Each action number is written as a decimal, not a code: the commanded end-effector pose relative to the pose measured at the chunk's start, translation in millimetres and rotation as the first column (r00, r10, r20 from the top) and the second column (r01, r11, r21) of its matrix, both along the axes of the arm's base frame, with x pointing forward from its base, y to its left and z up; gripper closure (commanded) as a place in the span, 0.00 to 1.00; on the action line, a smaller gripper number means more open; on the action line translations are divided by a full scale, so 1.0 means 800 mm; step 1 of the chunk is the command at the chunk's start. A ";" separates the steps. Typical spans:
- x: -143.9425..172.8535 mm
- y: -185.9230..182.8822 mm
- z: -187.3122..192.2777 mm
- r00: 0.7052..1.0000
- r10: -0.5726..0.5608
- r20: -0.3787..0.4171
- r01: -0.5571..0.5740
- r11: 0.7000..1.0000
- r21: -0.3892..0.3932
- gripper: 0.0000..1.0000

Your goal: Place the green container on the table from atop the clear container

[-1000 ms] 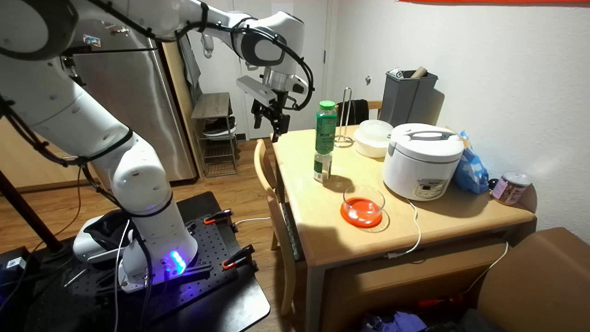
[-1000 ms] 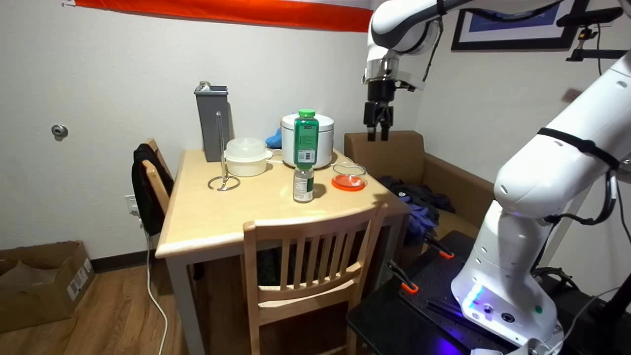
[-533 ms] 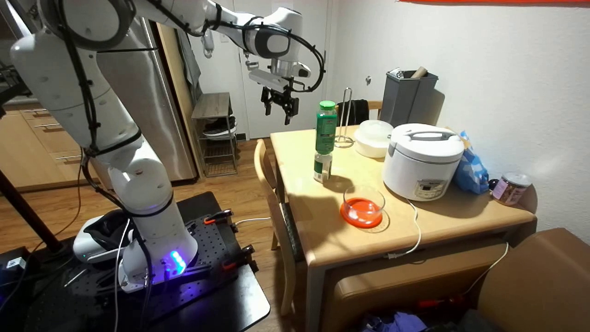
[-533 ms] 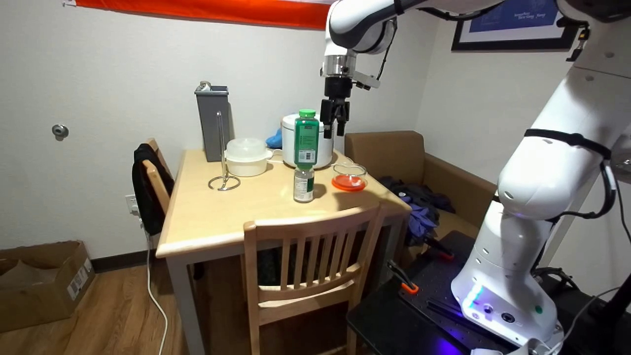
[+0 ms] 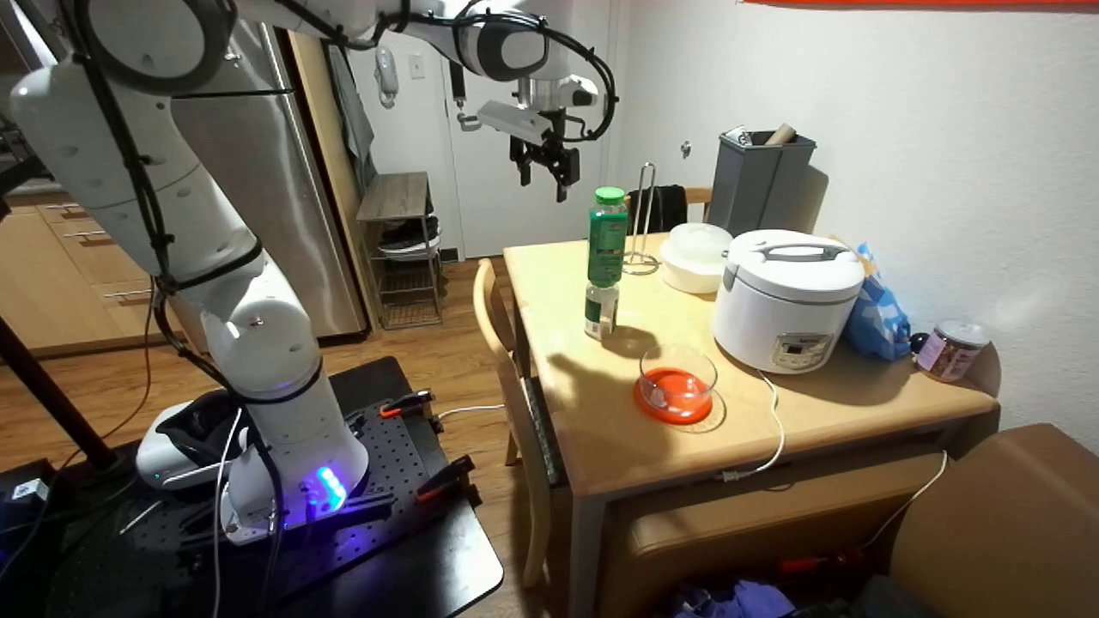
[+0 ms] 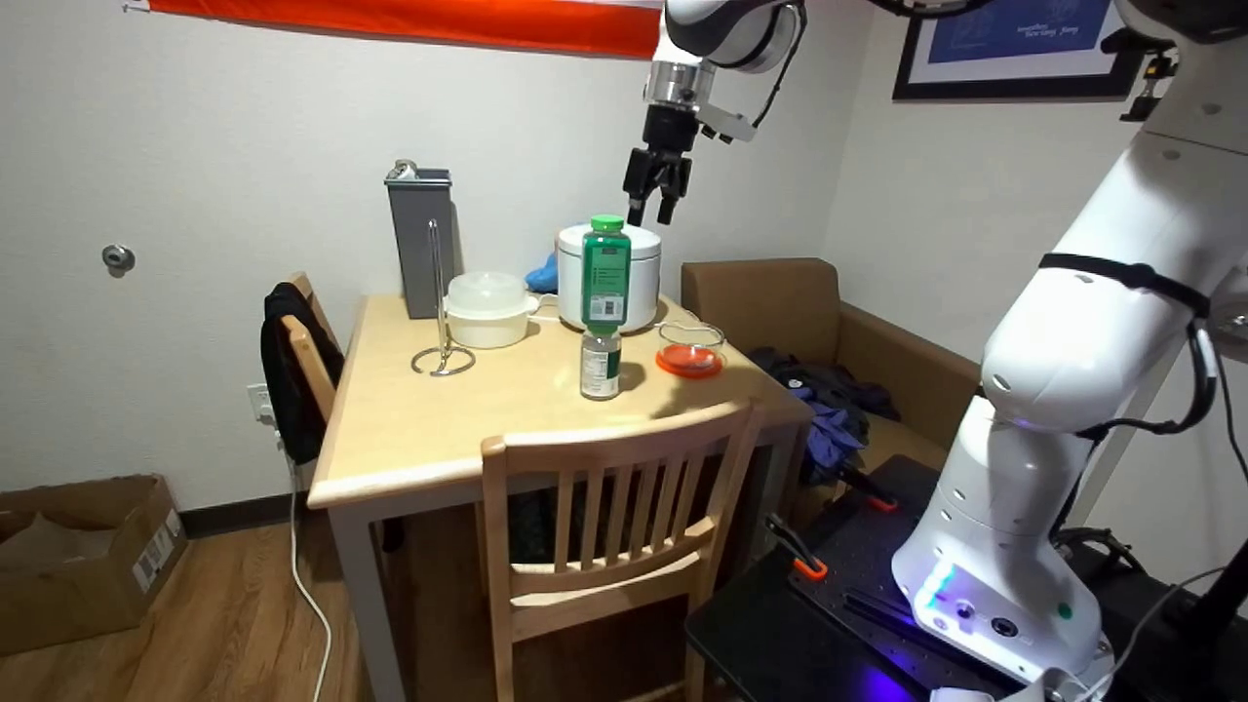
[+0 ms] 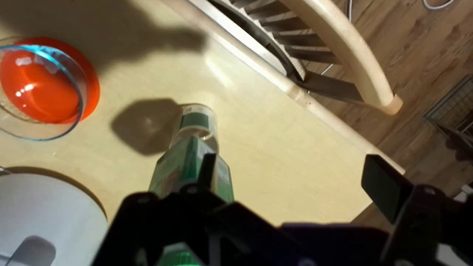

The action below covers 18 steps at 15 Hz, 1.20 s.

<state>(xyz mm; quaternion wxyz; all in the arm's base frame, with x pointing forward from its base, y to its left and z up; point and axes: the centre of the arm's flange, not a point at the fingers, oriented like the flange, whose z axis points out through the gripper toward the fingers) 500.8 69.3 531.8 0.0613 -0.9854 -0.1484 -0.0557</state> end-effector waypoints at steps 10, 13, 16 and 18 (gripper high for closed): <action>0.041 0.006 0.012 0.996 -0.021 0.089 0.017 0.999 0.046 0.00; 0.062 0.011 0.011 0.995 -0.050 0.086 0.048 0.999 0.022 0.00; 0.073 0.015 0.021 0.994 -0.057 0.096 0.059 0.998 -0.018 0.00; 0.080 0.017 0.033 0.992 -0.065 0.110 0.073 0.995 -0.067 0.00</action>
